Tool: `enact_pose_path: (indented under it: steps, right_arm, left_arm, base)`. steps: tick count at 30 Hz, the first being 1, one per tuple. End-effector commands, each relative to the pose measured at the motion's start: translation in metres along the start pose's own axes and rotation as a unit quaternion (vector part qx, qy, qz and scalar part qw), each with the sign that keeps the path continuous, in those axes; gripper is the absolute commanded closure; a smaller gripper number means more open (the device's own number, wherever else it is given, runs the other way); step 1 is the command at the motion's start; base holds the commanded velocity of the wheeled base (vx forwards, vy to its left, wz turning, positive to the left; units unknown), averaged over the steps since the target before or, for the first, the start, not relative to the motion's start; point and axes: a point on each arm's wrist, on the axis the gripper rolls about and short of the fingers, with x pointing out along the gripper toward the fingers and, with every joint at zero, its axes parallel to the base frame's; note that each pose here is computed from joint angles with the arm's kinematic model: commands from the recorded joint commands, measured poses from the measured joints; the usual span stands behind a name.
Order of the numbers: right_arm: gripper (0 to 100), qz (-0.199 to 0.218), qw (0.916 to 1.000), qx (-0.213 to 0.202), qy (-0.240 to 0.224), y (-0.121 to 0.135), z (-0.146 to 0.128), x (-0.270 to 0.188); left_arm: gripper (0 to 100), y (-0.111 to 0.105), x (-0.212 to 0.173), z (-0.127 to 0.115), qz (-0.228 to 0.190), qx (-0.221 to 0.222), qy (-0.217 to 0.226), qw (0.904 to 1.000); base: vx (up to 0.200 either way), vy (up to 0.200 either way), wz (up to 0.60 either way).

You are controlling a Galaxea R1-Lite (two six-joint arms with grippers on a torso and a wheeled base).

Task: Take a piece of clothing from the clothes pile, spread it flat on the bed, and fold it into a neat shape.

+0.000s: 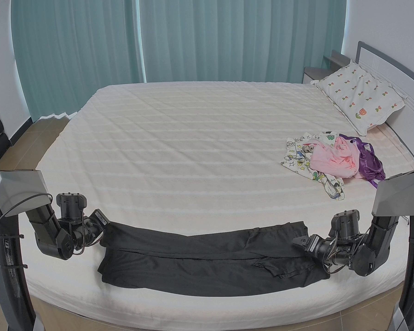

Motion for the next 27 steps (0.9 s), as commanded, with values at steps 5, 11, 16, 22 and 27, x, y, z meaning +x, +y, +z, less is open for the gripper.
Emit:
enact_pose_path:
  steps: [5,11,16,22,27]
  right_arm:
    - [0,-0.001,1.0,0.0,0.002,-0.001,-0.001,0.001]
    - [0,0.0,1.0,-0.001,0.003,0.0,-0.001,0.001]
    - [0,-0.002,1.0,0.0,0.004,-0.001,-0.002,0.0]
    - [0,-0.001,1.0,0.001,0.004,-0.001,-0.002,-0.001]
    - [0,-0.004,0.9999,-0.002,0.014,-0.002,-0.007,-0.003]
  left_arm:
    - [100,0.006,0.005,-0.005,0.009,-0.001,0.008,0.9999]
    - [0,0.008,0.01,-0.005,0.011,-0.001,0.008,0.9999]
    - [0,0.011,-0.001,0.01,0.0,-0.013,-0.004,0.9999]
    - [0,0.015,-0.022,0.0,-0.06,0.03,0.06,0.9959]
    - [0,0.013,-0.023,-0.01,-0.068,0.11,0.072,0.989]
  base:
    - [0.0,0.0,0.0]
    - [0.0,0.0,0.0]
    - [0.0,0.0,0.0]
    - [0.0,0.0,0.0]
    - [0.0,0.0,0.0]
